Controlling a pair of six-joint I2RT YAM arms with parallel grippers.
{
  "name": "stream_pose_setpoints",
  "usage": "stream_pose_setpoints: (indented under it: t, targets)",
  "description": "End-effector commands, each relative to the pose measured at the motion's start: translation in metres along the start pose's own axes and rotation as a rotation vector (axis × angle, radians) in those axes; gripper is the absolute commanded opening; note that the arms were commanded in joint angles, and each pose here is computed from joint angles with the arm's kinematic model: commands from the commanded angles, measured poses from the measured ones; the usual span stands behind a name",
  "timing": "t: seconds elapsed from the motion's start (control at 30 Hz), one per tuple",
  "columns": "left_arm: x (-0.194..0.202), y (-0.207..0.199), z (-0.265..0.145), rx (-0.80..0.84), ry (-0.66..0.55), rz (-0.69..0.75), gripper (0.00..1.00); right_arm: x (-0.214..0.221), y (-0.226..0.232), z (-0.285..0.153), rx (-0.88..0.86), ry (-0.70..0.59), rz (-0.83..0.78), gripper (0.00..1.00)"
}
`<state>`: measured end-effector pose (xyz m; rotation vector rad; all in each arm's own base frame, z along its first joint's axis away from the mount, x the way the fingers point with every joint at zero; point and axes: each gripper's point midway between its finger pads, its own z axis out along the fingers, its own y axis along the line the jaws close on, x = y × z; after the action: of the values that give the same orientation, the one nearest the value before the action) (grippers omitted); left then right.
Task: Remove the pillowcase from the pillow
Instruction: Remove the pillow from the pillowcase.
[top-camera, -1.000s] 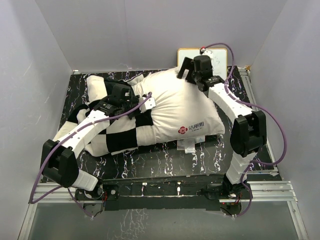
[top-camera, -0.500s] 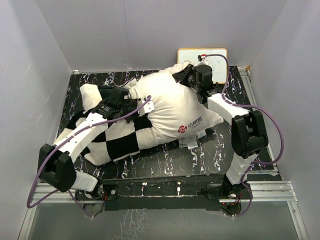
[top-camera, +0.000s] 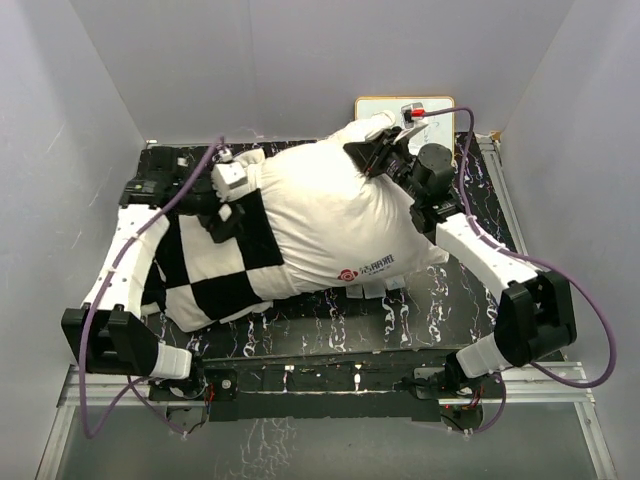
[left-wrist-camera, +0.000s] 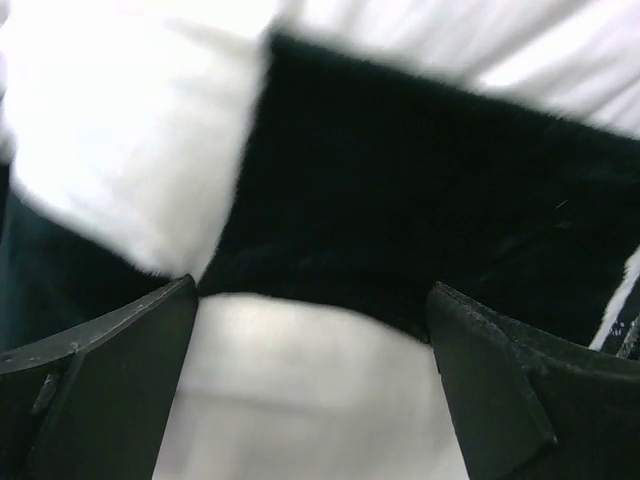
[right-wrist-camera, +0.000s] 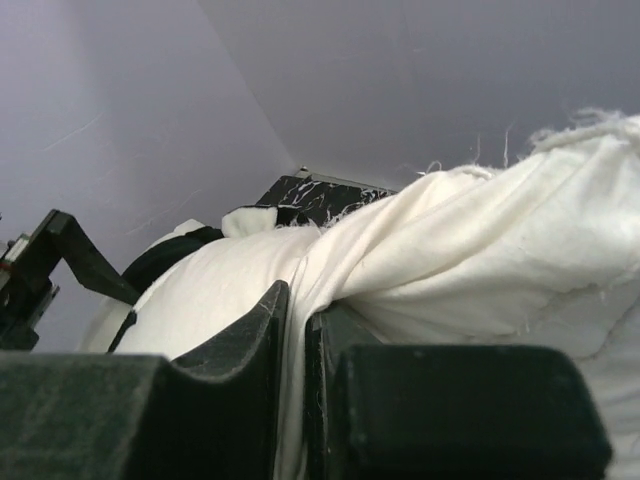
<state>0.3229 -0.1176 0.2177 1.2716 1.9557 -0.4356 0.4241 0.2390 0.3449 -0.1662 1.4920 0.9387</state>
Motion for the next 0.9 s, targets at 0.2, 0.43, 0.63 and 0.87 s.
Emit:
stream_pose_setpoints:
  t: [0.2, 0.43, 0.63, 0.87]
  targets:
    - [0.158, -0.016, -0.059, 0.045, 0.223, -0.178, 0.97, -0.088, 0.033, -0.064, -0.088, -0.251, -0.203, 0.08]
    - [0.207, -0.021, -0.059, 0.081, 0.169, -0.342, 0.97, -0.064, 0.024, -0.103, -0.076, -0.258, -0.176, 0.08]
    - [0.217, -0.018, -0.043, 0.039, 0.137, -0.315, 0.97, -0.060, 0.007, -0.110, 0.006, -0.220, -0.174, 0.08]
    - [0.238, -0.018, -0.023, 0.026, 0.180, -0.291, 0.81, -0.055, -0.018, -0.112, 0.115, -0.146, -0.138, 0.08]
